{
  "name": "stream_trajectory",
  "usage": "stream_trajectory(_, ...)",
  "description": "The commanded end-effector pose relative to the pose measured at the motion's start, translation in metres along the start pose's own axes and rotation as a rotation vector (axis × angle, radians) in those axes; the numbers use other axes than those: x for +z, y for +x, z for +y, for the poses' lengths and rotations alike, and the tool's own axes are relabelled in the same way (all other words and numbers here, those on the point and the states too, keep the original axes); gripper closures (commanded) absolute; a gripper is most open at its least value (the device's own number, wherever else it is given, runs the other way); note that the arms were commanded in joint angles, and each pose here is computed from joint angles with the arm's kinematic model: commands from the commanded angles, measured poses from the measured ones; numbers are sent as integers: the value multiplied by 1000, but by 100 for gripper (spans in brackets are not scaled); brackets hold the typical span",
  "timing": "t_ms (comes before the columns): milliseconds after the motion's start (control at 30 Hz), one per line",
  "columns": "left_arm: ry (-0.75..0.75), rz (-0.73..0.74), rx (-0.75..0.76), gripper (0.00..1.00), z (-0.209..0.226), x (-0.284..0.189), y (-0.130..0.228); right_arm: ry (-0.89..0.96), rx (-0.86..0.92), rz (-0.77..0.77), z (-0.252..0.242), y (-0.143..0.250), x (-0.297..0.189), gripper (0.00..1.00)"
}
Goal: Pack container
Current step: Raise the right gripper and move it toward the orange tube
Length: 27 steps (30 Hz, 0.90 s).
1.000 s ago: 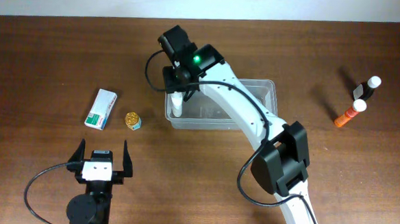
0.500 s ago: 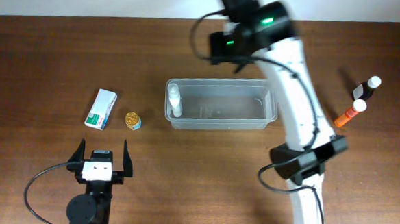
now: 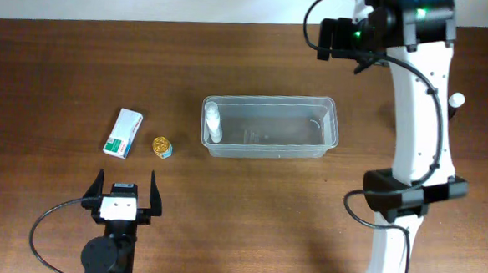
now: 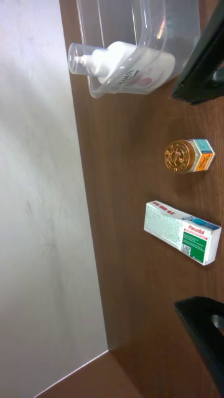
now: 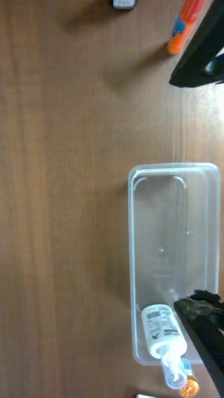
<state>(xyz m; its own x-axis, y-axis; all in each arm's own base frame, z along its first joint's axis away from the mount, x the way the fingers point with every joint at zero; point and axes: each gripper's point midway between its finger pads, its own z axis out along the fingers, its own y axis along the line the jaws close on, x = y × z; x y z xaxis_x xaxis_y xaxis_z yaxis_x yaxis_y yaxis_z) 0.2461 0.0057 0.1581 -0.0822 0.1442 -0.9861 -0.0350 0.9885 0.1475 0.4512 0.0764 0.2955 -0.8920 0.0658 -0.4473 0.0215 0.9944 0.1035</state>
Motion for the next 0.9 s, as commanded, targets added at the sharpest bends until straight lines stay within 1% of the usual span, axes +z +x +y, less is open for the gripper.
stream_trajectory(0,4,-4,16,1,0,0,0,71,-11,-20,-22,14,-35,1)
stream_trajectory(100,4,-4,16,1,0,0,0,245,16,10,-62,35,-49,2)
stream_trajectory(167,4,-4,16,1,0,0,0,314,60,35,-83,51,-56,2)
stream_trajectory(233,4,-4,16,1,0,0,0,349,109,84,-107,73,-61,2)
stream_trajectory(300,4,-4,16,1,0,0,0,383,185,116,-130,86,-61,2)
stream_trajectory(433,4,-4,16,0,0,0,0,438,313,182,-180,104,-50,2)
stream_trajectory(533,4,-4,16,1,0,0,0,393,396,196,-203,109,-34,2)
stream_trajectory(667,4,-4,16,1,0,0,0,314,494,161,-224,107,-15,2)
stream_trajectory(767,4,-4,16,1,0,0,0,302,527,138,-236,106,-5,1)
stream_trajectory(867,4,-4,16,1,0,0,0,307,517,145,-242,110,7,0)
